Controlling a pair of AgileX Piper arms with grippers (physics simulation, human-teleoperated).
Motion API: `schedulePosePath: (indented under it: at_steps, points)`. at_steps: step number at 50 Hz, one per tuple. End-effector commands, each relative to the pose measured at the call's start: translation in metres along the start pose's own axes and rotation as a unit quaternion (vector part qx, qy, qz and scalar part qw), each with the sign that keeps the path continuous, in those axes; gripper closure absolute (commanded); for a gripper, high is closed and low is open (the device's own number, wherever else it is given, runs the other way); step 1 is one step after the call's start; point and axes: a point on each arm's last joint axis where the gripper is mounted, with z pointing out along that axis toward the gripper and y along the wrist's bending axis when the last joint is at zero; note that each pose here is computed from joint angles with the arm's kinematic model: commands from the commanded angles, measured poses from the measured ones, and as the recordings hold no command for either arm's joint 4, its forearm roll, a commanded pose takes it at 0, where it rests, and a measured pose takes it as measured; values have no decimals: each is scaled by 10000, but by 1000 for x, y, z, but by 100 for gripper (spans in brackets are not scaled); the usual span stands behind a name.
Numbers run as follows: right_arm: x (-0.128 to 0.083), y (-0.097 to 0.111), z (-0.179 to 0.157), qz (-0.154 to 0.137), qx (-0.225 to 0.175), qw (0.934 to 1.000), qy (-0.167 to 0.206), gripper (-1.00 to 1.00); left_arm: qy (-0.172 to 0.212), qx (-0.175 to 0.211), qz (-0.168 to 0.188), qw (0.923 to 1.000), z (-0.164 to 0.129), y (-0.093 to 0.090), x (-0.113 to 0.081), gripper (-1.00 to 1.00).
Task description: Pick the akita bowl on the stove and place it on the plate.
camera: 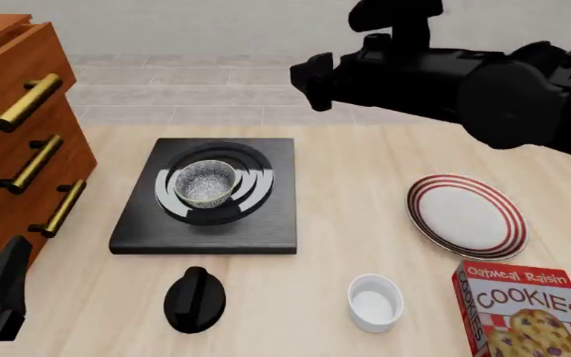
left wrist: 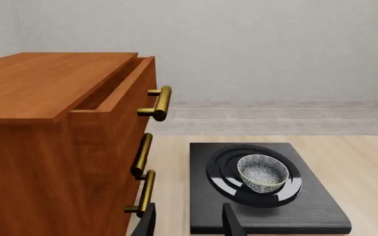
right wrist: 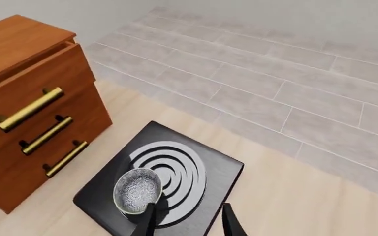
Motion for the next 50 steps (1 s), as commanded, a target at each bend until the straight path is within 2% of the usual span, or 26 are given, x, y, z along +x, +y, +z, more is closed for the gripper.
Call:
schedulePosePath:
  at_steps: [1,14,22,35,50]
  points:
    - [-3,13,28,71,-163,9997,166,-100,0,0,0,10000,0,0,0,-100]
    - [-1,24,65,386,-251,9982,387,-100,0,0,0,10000,0,0,0,-100]
    - [-1,34,82,402,-329,9974,505,-100,0,0,0,10000,0,0,0,-100]
    - [16,25,113,565,-189,9957,711,-100,0,0,0,10000,0,0,0,-100]
    - [37,21,133,637,-123,9941,866,-100,0,0,0,10000,0,0,0,-100]
